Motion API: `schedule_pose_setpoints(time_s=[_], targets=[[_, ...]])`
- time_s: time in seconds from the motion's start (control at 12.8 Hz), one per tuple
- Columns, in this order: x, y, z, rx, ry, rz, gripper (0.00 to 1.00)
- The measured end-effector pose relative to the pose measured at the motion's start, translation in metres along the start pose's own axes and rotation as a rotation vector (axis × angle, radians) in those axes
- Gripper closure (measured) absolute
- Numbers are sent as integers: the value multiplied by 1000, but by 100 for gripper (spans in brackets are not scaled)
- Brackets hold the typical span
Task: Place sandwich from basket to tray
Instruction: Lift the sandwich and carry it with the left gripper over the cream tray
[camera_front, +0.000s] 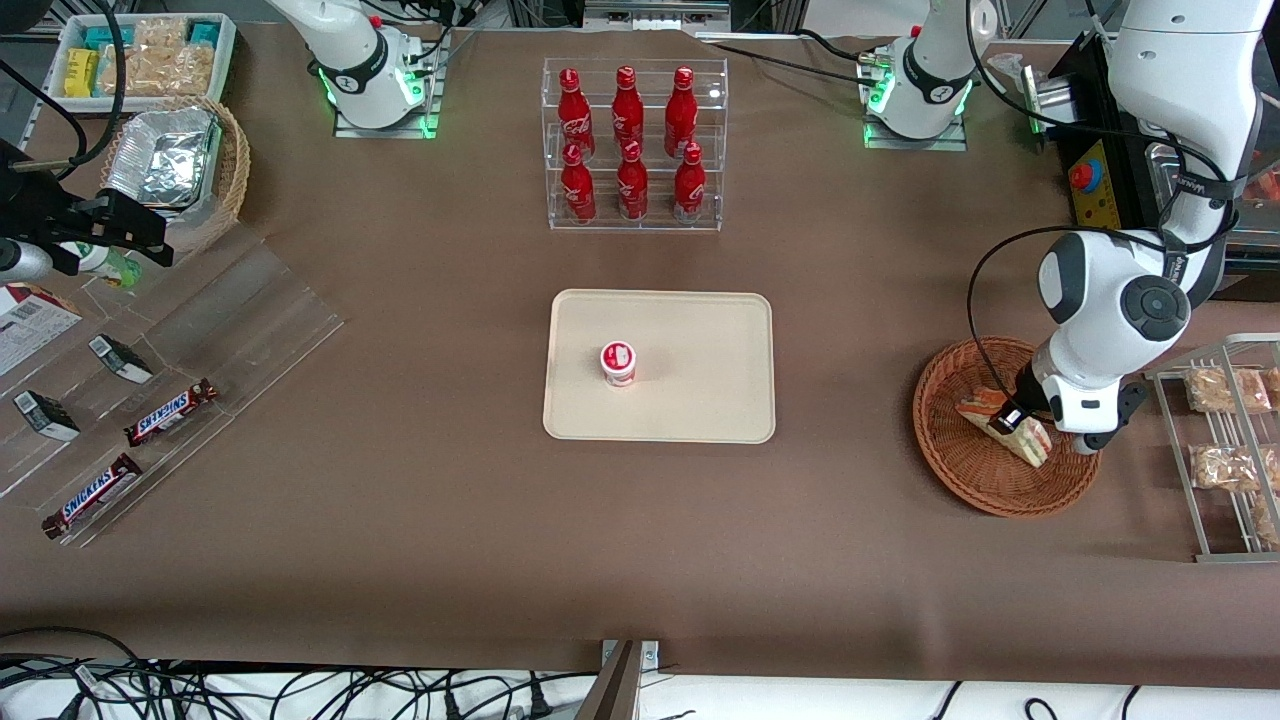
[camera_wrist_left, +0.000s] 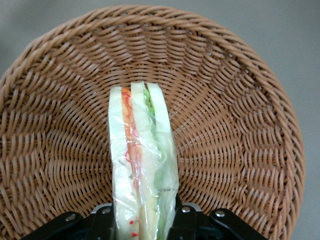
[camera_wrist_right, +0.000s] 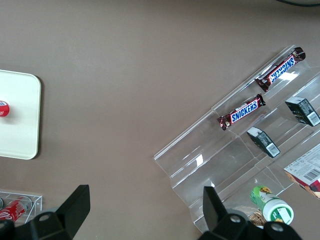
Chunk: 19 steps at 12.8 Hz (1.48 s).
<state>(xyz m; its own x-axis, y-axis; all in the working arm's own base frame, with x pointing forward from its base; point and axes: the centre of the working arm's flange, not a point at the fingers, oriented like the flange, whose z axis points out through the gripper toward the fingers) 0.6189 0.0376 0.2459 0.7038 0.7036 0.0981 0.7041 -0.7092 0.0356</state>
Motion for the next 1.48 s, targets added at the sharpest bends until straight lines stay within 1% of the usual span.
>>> schedule_pose_setpoints(time_s=[0.08, 0.16, 0.23, 0.31, 0.47, 0.78, 0.86, 1.02, 1.33, 1.48], targets=[[3, 3, -9, 9, -5, 6, 68], [7, 7, -24, 19, -9, 21, 72], [11, 13, -44, 27, -12, 47, 78], [13, 19, -67, 33, -15, 78, 81], [8, 35, -115, 51, -40, 145, 81], [-30, 91, -195, 64, -99, 290, 81], [-40, 101, -209, 61, -108, 328, 81], [-67, 125, -229, 41, -118, 402, 81], [-148, 175, -241, -3, -148, 556, 81], [-183, 192, -244, -11, -156, 621, 81]])
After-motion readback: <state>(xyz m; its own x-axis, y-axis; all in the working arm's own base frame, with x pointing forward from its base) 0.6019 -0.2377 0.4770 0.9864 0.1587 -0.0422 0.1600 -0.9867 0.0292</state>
